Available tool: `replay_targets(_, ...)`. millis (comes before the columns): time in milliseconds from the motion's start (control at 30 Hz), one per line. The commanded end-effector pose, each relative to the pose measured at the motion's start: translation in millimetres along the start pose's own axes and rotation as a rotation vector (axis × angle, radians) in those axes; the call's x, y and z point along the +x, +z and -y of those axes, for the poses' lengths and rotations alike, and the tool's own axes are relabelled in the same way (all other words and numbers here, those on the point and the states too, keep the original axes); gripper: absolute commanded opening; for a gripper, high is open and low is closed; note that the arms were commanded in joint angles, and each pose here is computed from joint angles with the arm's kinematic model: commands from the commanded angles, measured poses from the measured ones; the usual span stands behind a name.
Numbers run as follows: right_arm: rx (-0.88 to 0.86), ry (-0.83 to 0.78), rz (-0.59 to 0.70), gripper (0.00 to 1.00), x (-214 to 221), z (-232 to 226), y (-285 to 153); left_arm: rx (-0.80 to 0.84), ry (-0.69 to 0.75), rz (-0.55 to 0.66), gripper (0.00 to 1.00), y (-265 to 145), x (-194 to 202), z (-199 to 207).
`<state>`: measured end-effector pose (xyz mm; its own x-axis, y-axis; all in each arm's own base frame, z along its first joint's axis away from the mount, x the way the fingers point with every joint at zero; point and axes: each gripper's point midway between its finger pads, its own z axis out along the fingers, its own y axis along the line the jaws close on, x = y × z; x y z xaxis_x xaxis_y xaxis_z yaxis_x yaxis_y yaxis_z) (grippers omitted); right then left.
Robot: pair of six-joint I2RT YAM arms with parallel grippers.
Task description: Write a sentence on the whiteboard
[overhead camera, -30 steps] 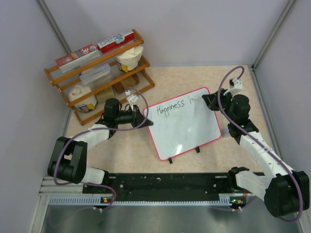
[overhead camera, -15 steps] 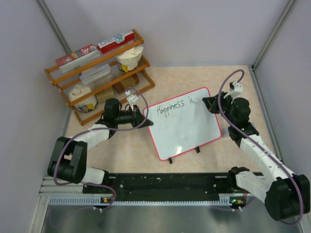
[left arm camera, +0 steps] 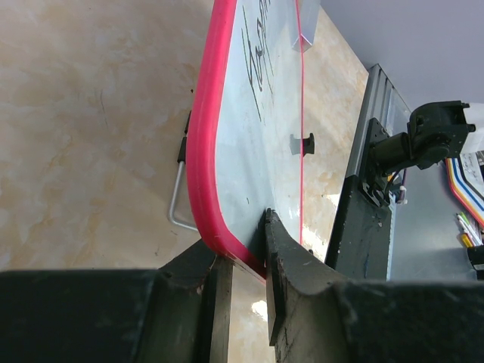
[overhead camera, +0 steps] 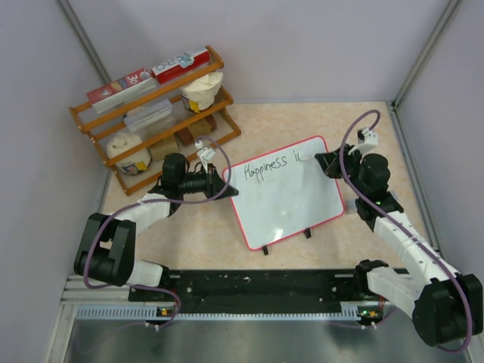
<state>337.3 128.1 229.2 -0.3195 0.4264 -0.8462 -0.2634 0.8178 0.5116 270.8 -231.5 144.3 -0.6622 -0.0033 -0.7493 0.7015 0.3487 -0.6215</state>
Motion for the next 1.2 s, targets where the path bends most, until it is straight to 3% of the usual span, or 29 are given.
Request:
replay_targets(0,0.014,-0.019,0.02,0.0,-8.7,2.2,1.6,-0.037,0.105,-0.033,0.0,3.2,15.3,-10.1)
replay_targets(1167,0.051,0.026,0.083,0.0,-33.7,2.6,17.2,-0.033,0.106,-0.033,0.0,3.4,14.6,-9.7)
